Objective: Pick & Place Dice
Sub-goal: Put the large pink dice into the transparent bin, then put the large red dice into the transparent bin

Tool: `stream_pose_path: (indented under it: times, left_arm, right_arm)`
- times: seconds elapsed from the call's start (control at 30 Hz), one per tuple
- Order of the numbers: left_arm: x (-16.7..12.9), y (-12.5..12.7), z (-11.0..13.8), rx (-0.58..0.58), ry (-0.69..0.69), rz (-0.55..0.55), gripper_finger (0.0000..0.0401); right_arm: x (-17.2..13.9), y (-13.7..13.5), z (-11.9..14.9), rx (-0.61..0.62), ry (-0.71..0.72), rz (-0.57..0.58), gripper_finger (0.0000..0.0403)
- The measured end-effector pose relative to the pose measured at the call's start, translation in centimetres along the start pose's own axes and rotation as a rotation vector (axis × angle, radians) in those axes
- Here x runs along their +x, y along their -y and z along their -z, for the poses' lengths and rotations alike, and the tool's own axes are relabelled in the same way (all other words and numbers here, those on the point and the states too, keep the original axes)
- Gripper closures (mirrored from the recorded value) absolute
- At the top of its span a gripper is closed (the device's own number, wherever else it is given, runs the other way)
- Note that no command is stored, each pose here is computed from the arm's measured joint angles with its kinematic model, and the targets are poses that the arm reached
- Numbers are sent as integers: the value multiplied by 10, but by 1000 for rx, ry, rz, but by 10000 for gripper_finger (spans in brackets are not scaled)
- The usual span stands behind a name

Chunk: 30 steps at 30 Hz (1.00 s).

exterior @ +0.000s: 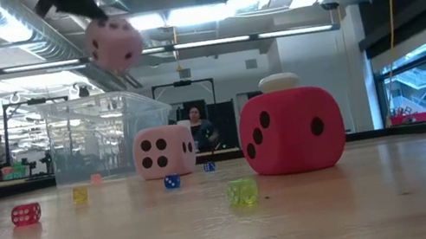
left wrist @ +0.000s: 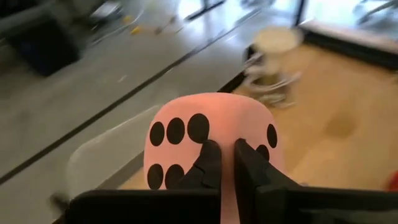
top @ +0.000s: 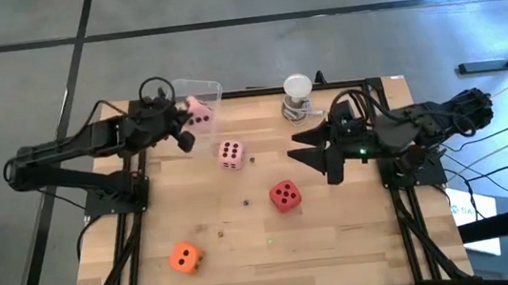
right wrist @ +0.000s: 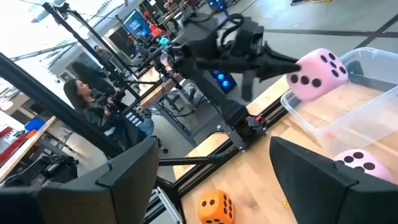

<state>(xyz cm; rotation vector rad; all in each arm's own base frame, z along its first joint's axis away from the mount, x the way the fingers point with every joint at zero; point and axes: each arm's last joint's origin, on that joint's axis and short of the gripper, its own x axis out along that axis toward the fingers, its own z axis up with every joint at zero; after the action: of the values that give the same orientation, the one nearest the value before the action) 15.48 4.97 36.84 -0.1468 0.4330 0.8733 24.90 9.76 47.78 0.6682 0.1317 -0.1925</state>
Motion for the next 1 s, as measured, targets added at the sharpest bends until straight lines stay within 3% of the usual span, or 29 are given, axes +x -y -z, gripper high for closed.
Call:
stream_pose_path:
  times: [0.27,1.0]
  left_arm:
    - [24,-10,3,15,-110,-97,400]
    - [106,-13,25,169,-473,-50,400]
  right_arm:
    - [-7,-7,7,-15,13,5,102]
    - [-46,-24,25,-52,36,20,102]
